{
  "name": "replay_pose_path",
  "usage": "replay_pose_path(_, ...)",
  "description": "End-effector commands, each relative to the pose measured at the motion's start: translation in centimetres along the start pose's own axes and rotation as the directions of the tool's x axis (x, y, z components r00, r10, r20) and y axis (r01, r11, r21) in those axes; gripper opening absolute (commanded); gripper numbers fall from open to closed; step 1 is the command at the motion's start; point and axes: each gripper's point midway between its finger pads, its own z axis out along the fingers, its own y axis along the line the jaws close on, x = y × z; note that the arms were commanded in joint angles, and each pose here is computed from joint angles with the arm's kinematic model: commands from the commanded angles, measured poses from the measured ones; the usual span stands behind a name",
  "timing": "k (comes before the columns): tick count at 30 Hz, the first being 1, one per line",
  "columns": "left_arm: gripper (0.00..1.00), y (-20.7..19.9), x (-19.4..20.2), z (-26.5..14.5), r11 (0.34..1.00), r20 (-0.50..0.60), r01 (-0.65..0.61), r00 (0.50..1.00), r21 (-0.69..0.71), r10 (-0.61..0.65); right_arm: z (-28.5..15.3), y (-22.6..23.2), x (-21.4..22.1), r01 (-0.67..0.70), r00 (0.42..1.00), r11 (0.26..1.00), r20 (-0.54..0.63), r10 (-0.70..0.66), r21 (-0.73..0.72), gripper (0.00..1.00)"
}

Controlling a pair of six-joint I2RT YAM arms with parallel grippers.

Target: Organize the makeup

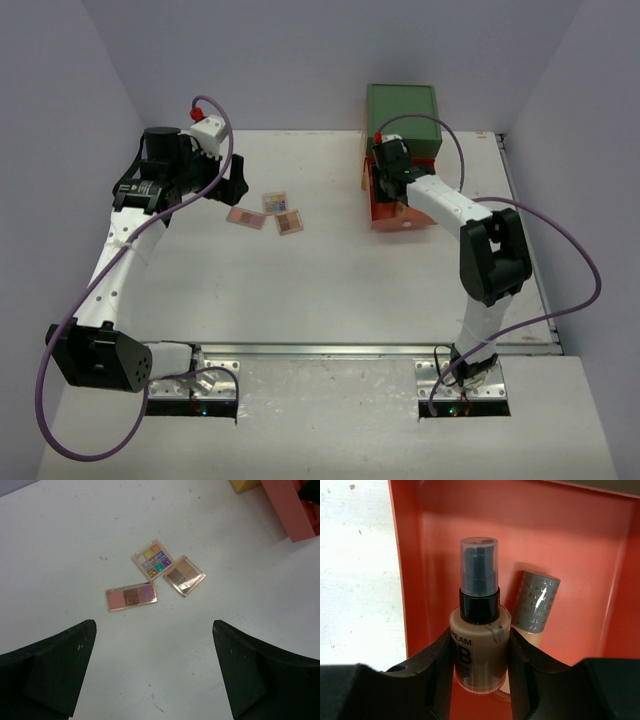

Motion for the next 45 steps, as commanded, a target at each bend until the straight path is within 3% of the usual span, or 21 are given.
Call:
replay_pose_path(1, 1.00, -0.3, -1.6, -0.5, 0.999, 0.054, -0.031, 0.998, 0.011, 0.030, -0.4, -0.2, -2.8, -0.053, 0.996, 0.999, 0.074, 0.051, 0.014, 0.37)
replay_pose_path(11, 1.00, -0.4, -1.2, -0.4, 0.999, 0.047, -0.030, 0.998, 0.015, 0.029, -0.2, -0.3, -2.7, -0.055, 0.996, 0.998, 0.070, 0.054, 0.020, 0.49)
replay_pose_path(23, 1.00, -0.6, -0.9, -0.4, 0.999, 0.042, -0.027, 0.999, 0.026, 0.026, -1.0, -0.3, -3.3, -0.054, 0.995, 0.999, 0.086, 0.054, 0.006, 0.52)
replay_pose_path(31, 1.00, -0.8, -0.8, -0.3, 0.999, 0.042, -0.028, 0.999, 0.038, 0.026, -4.2, -0.4, -5.2, -0.057, 0.989, 0.998, 0.131, 0.062, -0.041, 0.52)
replay_pose_path(39, 1.00, -1.1, -0.4, 0.1, 0.998, 0.030, -0.014, 0.999, 0.058, 0.012, -10.4, -1.6, -5.4, -0.127, 0.966, 0.987, 0.215, 0.146, -0.100, 0.56)
replay_pose_path(45, 1.00, -1.5, -0.3, -0.1, 0.997, 0.037, -0.017, 0.999, 0.076, 0.015, -12.7, -2.9, 0.5, -0.165, 0.968, 0.980, 0.170, 0.183, -0.111, 0.59)
